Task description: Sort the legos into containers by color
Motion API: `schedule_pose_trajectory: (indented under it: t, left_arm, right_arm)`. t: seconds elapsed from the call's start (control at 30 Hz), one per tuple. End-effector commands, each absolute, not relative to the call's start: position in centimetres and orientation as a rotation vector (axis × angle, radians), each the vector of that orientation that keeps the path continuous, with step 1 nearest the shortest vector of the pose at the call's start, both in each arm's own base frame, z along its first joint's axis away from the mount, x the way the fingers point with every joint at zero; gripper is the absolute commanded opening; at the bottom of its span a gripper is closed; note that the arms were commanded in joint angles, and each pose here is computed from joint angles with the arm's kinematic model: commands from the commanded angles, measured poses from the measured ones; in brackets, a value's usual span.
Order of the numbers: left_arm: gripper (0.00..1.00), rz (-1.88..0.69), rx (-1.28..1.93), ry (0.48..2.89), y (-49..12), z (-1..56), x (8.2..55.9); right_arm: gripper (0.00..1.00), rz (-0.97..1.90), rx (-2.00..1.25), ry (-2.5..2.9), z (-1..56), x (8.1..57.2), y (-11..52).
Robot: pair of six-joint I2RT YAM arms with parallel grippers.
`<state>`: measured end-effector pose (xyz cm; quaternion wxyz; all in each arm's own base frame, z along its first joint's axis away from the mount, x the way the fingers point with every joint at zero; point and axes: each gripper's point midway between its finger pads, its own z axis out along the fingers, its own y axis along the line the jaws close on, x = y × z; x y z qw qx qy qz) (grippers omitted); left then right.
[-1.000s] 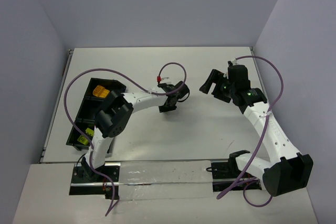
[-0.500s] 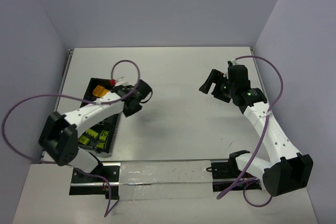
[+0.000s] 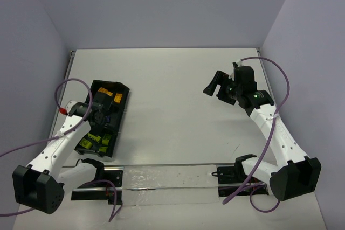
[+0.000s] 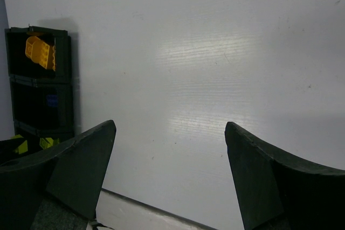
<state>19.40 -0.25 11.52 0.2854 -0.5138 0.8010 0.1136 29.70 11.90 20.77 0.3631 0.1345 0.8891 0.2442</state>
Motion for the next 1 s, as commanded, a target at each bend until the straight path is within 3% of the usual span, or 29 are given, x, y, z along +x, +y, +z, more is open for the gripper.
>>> schedule_pose_trajectory:
  t: [0.0,0.07,0.2,0.37,0.47,0.63,0.8,0.97]
  left_arm:
    - [0.0,0.369,-1.429,2.116,1.0,11.1,18.2]
    - [0.05,0.399,-1.463,2.109,1.2,11.1,17.7]
    - [0.25,0.422,-1.52,2.062,1.7,11.4,17.0]
    - [0.69,0.35,-1.544,2.047,1.3,11.3,16.8]
    - [0.84,0.338,-1.533,2.043,1.3,11.5,17.1]
    - [0.89,0.301,-1.388,2.106,0.7,12.7,18.9]
    - [0.93,0.001,-0.906,2.192,-4.3,17.4,26.5]
    - [0.97,-0.166,-0.402,2.169,-11.8,22.6,30.5]
  right_arm:
    - [0.89,0.645,0.337,2.251,21.5,30.5,12.0]
    - [0.89,0.644,0.339,2.257,21.4,30.4,12.0]
    - [0.89,0.642,0.336,2.26,21.2,30.3,12.0]
    - [0.89,0.647,0.335,2.259,21.4,30.5,12.1]
    - [0.89,0.655,0.335,2.257,21.5,30.6,12.2]
    - [0.92,0.63,0.336,2.25,21.8,30.5,11.8]
    - [1.0,0.537,0.375,2.239,22.0,30.7,10.5]
    - [1.0,0.469,0.41,2.227,22.2,31.0,9.4]
